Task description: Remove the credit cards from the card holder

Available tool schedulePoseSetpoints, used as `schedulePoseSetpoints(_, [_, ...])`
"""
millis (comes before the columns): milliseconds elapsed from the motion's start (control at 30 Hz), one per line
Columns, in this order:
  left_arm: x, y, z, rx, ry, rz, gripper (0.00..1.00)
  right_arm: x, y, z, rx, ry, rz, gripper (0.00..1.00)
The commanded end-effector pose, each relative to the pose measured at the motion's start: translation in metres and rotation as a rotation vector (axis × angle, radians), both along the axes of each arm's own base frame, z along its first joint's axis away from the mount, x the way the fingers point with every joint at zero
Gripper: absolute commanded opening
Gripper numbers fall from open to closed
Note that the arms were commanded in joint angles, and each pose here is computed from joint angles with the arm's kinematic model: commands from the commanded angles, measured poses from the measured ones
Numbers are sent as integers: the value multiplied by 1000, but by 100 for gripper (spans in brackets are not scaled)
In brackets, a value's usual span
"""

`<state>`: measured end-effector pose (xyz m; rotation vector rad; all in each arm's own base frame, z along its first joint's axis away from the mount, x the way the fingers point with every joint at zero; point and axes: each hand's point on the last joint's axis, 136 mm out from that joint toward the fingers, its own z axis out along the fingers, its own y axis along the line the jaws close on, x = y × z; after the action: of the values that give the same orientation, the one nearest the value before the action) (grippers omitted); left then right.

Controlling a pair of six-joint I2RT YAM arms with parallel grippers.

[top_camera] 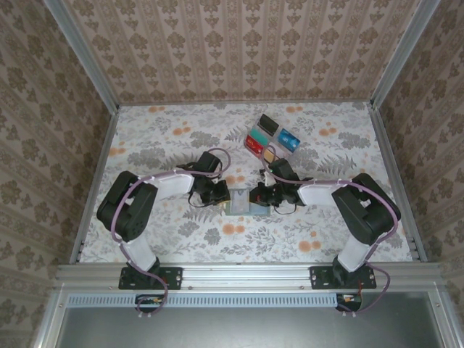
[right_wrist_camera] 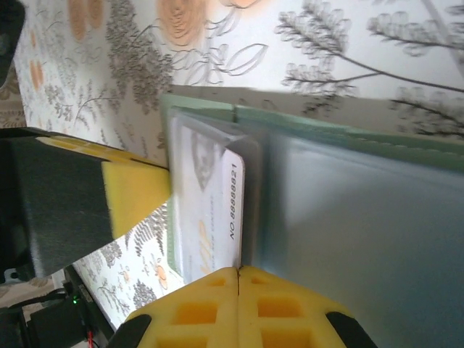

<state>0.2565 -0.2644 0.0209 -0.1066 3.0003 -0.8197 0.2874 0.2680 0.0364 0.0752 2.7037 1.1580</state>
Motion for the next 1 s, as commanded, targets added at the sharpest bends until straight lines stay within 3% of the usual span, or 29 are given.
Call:
schedulePoseSetpoints(0, [-7, 4, -7, 28, 38, -19, 11, -8, -9, 3, -16, 17, 21, 0])
schedulePoseSetpoints(333, [10, -12, 48, -71, -101, -76, 13, -9, -16, -3, -47, 35, 13, 0])
schedulePoseSetpoints(533, [9, -27, 59, -149, -100, -57, 16, -9, -11, -3, -12, 38, 32, 0])
schedulePoseSetpoints(700, [3, -40, 41, -114, -60, -97, 16, -8, -10, -12, -19, 62, 28, 3])
schedulePoseSetpoints(967, [-6, -19, 1, 15, 9, -56, 13, -9, -12, -20, -31, 72, 28, 7])
